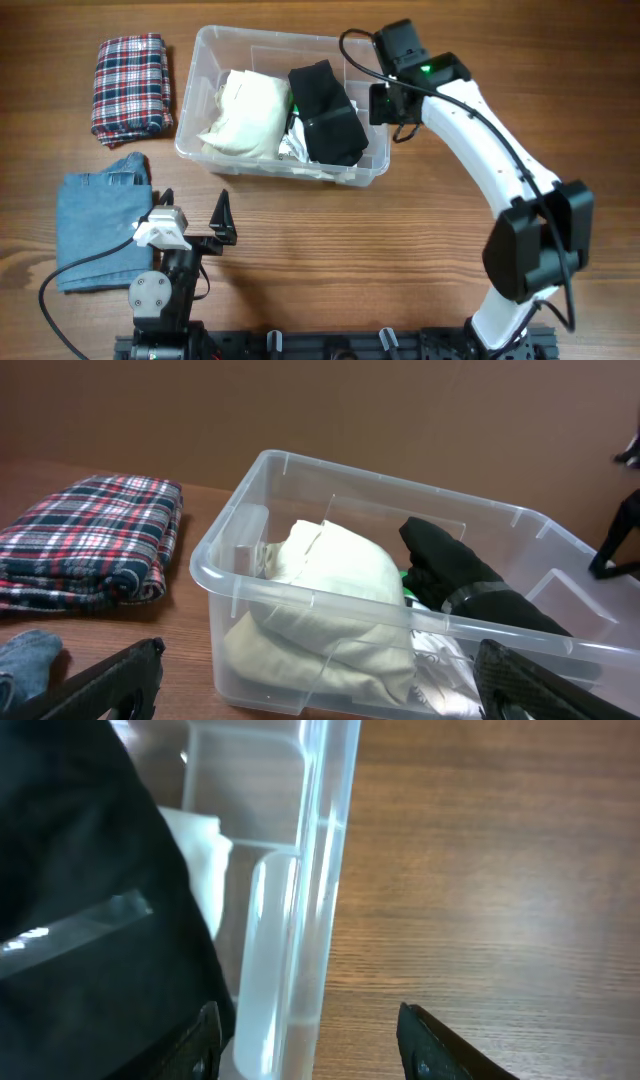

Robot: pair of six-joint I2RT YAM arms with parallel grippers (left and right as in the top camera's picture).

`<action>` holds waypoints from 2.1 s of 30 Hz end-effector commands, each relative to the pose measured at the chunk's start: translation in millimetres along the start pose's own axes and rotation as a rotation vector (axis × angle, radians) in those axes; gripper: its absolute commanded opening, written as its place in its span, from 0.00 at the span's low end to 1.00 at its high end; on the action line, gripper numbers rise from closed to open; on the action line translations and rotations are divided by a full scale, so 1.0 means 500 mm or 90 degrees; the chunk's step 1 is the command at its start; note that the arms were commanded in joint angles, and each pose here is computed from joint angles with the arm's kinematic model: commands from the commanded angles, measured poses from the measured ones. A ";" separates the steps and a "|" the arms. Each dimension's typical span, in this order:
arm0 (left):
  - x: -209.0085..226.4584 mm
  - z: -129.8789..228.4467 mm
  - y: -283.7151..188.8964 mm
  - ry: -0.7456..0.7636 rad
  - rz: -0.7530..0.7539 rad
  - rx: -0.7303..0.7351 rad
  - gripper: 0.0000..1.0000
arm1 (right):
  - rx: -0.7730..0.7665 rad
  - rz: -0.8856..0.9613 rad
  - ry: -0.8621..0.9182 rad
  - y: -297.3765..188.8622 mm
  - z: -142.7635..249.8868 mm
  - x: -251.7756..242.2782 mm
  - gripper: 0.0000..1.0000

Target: Pack container

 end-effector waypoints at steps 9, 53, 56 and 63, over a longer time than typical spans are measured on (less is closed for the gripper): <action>-0.002 0.003 0.000 0.012 0.008 0.003 1.00 | 0.013 -0.002 -0.009 0.056 0.000 0.009 0.33; -0.002 0.003 0.000 0.012 0.008 0.003 1.00 | -0.053 -0.011 0.071 0.088 -0.072 -0.074 0.05; -0.002 0.003 0.000 0.012 0.007 0.003 1.00 | -0.065 -0.010 -0.010 0.087 -0.078 -0.073 0.04; -0.002 0.003 0.000 0.012 0.008 0.003 1.00 | -0.070 -0.011 -0.069 0.087 -0.083 -0.079 0.04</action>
Point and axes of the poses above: each gripper's point midway between its finger pads, its own y axis out along the fingers, its own x axis along the line the jaws close on, z = x × y, the point moved 7 cm from there along -y, back along the fingers, and after that the axes turned 3 degrees about y, right-handed, at the moved point
